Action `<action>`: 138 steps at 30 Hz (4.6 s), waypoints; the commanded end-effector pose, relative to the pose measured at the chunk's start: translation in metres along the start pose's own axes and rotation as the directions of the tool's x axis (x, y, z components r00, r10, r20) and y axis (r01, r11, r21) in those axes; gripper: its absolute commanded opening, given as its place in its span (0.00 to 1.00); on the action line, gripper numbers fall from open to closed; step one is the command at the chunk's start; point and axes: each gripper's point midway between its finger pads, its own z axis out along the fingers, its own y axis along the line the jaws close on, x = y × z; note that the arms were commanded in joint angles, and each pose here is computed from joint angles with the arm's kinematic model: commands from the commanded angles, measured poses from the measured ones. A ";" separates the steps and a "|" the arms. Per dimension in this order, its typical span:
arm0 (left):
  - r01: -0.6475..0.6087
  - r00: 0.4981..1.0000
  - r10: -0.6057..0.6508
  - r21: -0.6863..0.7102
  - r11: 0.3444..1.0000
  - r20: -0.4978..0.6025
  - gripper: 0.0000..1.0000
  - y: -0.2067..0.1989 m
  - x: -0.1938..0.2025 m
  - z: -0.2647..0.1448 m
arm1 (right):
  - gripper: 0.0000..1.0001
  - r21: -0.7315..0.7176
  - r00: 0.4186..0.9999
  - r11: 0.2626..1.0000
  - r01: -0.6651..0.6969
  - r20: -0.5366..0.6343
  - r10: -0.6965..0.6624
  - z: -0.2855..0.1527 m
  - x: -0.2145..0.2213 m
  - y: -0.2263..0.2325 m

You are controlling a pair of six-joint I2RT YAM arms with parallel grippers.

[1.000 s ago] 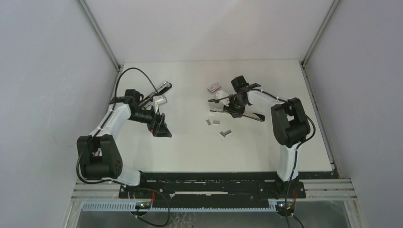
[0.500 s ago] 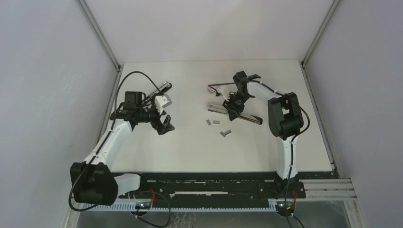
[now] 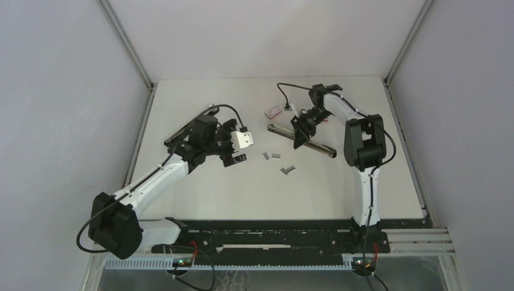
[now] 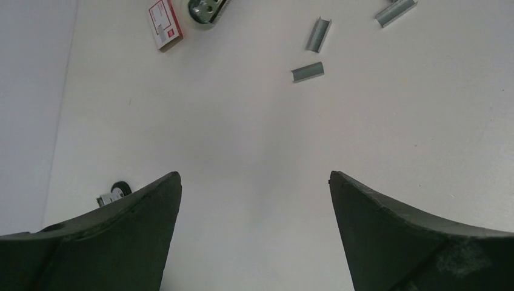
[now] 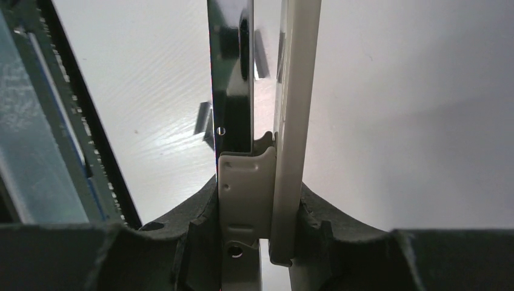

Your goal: Unload the staples from the stapler

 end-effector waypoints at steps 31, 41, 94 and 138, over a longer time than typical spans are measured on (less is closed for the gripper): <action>-0.363 0.932 0.363 -0.020 0.932 0.013 0.79 -0.040 -0.056 0.018 | 0.00 -0.379 0.992 0.920 0.098 -0.034 -0.120 0.034 -0.042 0.139; -0.409 0.912 0.410 0.047 0.911 -0.009 0.70 -0.060 -0.050 0.028 | 0.00 -0.397 0.995 0.913 0.093 -0.004 -0.103 0.031 -0.046 0.144; -0.394 0.918 0.394 0.017 0.919 -0.037 0.31 -0.079 -0.048 0.061 | 0.00 -0.436 0.990 0.891 0.123 -0.013 -0.143 0.040 -0.047 0.170; -0.208 0.975 0.197 -0.108 0.972 -0.104 0.00 -0.046 -0.019 0.078 | 0.62 -0.385 0.996 0.921 0.056 0.087 -0.024 0.019 -0.060 0.111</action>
